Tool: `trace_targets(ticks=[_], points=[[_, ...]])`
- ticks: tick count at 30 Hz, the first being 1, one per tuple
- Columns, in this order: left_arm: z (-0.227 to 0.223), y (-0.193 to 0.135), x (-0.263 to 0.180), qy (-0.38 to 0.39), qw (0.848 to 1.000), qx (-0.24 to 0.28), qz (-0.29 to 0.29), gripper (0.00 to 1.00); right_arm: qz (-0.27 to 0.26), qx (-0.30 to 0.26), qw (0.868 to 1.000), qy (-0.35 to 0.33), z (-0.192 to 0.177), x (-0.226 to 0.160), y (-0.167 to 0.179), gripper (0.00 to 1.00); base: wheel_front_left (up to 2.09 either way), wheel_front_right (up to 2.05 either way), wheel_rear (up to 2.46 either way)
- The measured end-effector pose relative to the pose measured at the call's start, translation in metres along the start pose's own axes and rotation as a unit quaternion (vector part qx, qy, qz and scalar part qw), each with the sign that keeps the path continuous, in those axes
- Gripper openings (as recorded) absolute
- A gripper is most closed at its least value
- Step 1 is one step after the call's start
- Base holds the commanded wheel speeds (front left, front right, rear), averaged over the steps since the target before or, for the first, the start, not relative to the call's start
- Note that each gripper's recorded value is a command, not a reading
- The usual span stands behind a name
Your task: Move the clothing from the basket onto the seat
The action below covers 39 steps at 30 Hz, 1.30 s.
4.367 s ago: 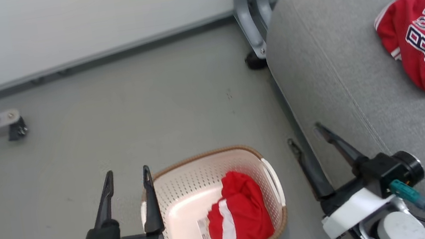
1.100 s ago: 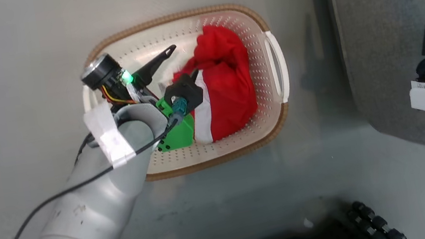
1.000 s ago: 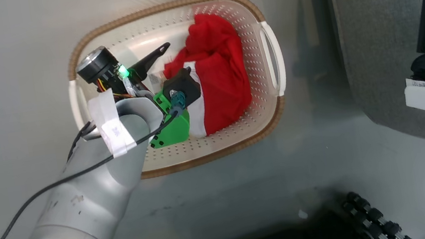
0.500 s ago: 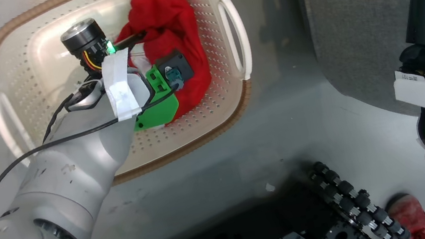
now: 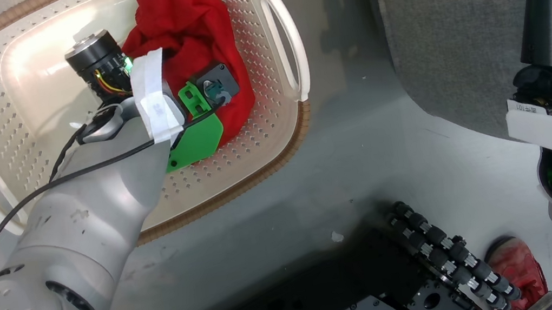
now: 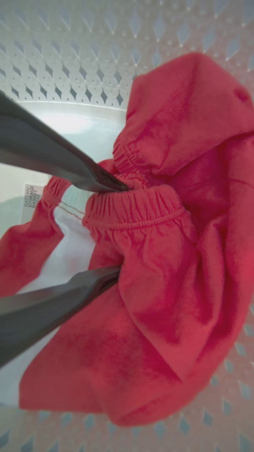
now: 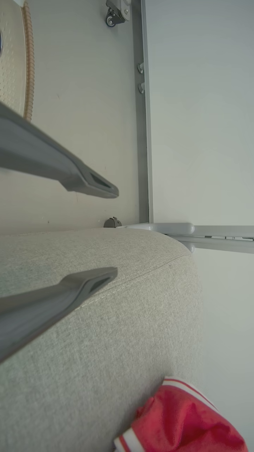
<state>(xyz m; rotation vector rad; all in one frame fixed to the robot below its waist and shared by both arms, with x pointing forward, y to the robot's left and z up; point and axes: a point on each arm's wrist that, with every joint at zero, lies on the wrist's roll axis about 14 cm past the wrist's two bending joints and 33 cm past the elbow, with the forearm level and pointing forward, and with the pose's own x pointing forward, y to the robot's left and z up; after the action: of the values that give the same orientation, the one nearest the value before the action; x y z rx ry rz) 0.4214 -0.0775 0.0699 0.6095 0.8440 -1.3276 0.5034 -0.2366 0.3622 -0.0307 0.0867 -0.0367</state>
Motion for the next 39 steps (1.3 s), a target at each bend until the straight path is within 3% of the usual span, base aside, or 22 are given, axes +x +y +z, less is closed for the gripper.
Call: trace_targets(ticks=[1, 2, 16, 23, 29, 33, 39], points=[[-0.001, 0.000, 0.000, 0.001, 1.000, -0.002, -0.001, 0.76, 0.000, 0.000, 1.000, 0.001, -0.001, 0.000, 0.000, 1.00, 0.00, 0.00, 0.00], [0.005, 0.001, 0.000, -0.014, 1.000, -0.002, 0.000, 0.00, 0.000, 0.000, 1.000, 0.001, -0.002, 0.000, 0.000, 1.00, 0.00, 0.00, 0.00], [0.040, 0.024, -0.026, -0.105, 0.992, -0.063, 0.034, 0.00, 0.014, -0.020, 0.999, -0.040, 0.022, 0.015, 0.001, 1.00, 0.00, 0.00, 0.00], [0.059, 0.001, -0.066, -0.156, 0.977, -0.135, 0.048, 0.00, 0.024, -0.017, 0.998, -0.062, 0.052, 0.007, 0.008, 1.00, 0.00, 0.00, 0.00], [0.072, -0.013, -0.109, -0.184, 0.956, -0.209, 0.091, 0.00, 0.033, 0.000, 0.997, -0.071, 0.078, -0.014, 0.017, 1.00, 0.00, 0.00, 0.00], [0.102, -0.018, -0.145, -0.235, 0.933, -0.245, 0.120, 0.00, 0.034, 0.018, 0.996, -0.081, 0.097, -0.032, 0.023, 1.00, 0.00, 0.00, 0.00], [0.108, -0.017, -0.207, -0.276, 0.899, -0.277, 0.198, 0.00, 0.053, 0.054, 0.993, -0.095, 0.124, -0.064, 0.043, 1.00, 0.00, 0.00, 0.00]])
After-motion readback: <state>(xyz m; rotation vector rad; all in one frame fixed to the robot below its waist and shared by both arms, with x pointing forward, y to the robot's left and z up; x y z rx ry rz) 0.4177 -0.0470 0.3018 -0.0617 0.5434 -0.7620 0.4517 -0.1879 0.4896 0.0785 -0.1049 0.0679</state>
